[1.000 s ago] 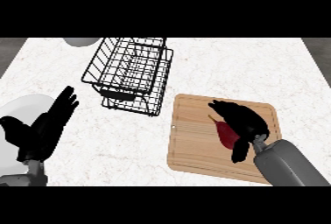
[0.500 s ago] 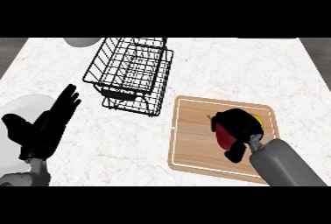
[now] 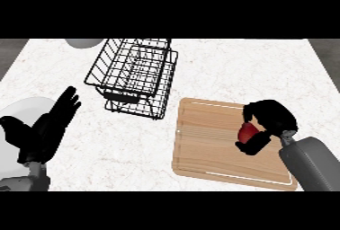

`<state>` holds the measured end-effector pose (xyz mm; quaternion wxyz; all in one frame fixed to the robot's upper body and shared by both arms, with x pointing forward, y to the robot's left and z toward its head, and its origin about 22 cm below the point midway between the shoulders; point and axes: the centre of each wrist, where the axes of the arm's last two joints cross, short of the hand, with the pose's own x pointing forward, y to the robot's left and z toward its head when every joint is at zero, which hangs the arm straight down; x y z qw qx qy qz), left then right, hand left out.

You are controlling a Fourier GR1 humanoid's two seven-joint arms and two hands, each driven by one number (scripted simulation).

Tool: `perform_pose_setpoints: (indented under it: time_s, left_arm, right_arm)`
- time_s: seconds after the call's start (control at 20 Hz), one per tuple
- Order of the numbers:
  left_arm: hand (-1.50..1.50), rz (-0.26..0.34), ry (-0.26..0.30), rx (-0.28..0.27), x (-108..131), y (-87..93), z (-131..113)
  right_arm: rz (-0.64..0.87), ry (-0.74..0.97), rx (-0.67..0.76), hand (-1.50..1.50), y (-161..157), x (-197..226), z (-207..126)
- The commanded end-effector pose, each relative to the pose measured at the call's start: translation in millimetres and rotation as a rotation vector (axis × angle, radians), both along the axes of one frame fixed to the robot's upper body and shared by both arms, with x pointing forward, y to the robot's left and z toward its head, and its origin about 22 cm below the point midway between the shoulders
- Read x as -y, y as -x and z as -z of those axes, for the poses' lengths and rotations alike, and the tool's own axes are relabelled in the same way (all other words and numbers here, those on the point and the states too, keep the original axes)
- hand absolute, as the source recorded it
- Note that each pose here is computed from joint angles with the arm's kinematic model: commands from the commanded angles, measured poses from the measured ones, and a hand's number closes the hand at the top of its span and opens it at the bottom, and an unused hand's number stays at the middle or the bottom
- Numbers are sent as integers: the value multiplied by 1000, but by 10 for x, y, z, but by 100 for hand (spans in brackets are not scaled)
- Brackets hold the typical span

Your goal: Pick the pear from the cutting board and place it in the tiered basket

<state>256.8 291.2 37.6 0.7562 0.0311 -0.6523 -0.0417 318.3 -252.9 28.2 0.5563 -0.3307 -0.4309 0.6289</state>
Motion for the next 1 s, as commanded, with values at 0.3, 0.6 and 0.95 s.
perform_pose_setpoints:
  time_s: [0.3,0.6,0.95]
  left_arm:
    - [0,1,6,-1,49,53,81]
    - [0,-33,0,-27,3,96,184]
    - [0,-4,-14,-12,43,-60,-25]
  right_arm:
    - [162,-203,515,150,-151,402,-388]
    - [57,-619,695,150,-36,79,-971]
    - [-20,-668,650,150,200,-321,-1723]
